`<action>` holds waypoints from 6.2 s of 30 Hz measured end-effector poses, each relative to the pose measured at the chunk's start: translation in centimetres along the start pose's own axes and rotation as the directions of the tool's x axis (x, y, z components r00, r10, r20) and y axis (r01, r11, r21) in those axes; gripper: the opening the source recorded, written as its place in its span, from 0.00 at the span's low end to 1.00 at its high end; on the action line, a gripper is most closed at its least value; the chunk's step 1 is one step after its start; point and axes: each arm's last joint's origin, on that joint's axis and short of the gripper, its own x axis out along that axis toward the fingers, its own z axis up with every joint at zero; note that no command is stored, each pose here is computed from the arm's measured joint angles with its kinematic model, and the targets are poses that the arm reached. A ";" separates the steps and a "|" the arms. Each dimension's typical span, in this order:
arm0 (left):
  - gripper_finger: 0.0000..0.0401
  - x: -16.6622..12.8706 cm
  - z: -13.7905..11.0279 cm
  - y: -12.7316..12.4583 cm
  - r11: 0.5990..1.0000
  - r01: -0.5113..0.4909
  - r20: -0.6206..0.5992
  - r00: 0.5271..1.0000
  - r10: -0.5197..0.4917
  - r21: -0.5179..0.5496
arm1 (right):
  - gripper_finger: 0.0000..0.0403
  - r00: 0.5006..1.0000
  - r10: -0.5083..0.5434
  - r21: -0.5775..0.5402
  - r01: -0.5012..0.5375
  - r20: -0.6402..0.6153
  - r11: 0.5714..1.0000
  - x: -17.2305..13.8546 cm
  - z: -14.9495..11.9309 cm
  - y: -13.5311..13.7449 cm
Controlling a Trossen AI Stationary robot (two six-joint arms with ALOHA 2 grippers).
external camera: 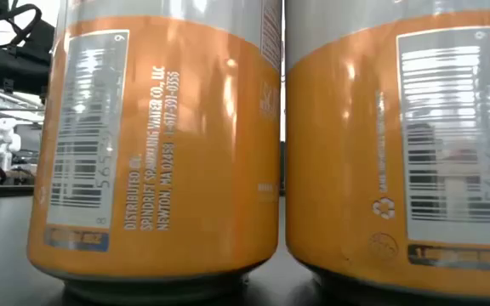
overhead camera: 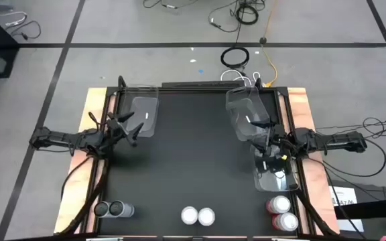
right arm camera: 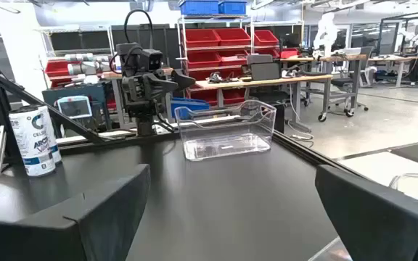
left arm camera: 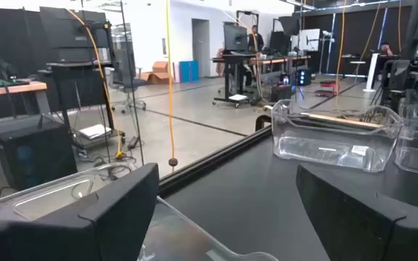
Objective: Sort soda cans
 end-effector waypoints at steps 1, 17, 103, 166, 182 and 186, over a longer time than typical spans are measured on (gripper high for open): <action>0.84 0.0 0.0 0.0 1.000 0.000 0.000 1.000 0.000 0.000 | 0.95 1.000 0.000 0.000 0.000 0.000 1.000 0.0 0.0 0.0; 0.84 0.0 0.0 0.0 1.000 0.000 0.000 1.000 0.000 0.000 | 0.95 1.000 0.000 0.000 0.000 0.000 1.000 0.0 0.0 0.0; 0.84 0.0 0.0 0.0 1.000 0.000 0.000 1.000 0.000 0.000 | 0.95 1.000 0.000 0.000 0.000 0.000 1.000 0.0 0.0 0.0; 0.84 0.0 0.0 0.0 1.000 0.000 0.000 1.000 0.000 0.000 | 0.95 1.000 0.001 0.051 -0.001 0.000 0.999 0.0 0.0 0.0; 0.84 0.0 0.0 0.0 1.000 0.000 0.000 1.000 0.000 0.000 | 0.95 1.000 0.001 0.068 -0.003 0.022 0.998 0.0 0.2 0.0; 0.84 0.0 0.0 0.0 1.000 0.000 0.000 1.000 0.000 0.000 | 0.95 1.000 0.001 0.068 -0.002 0.022 0.998 0.0 0.2 0.0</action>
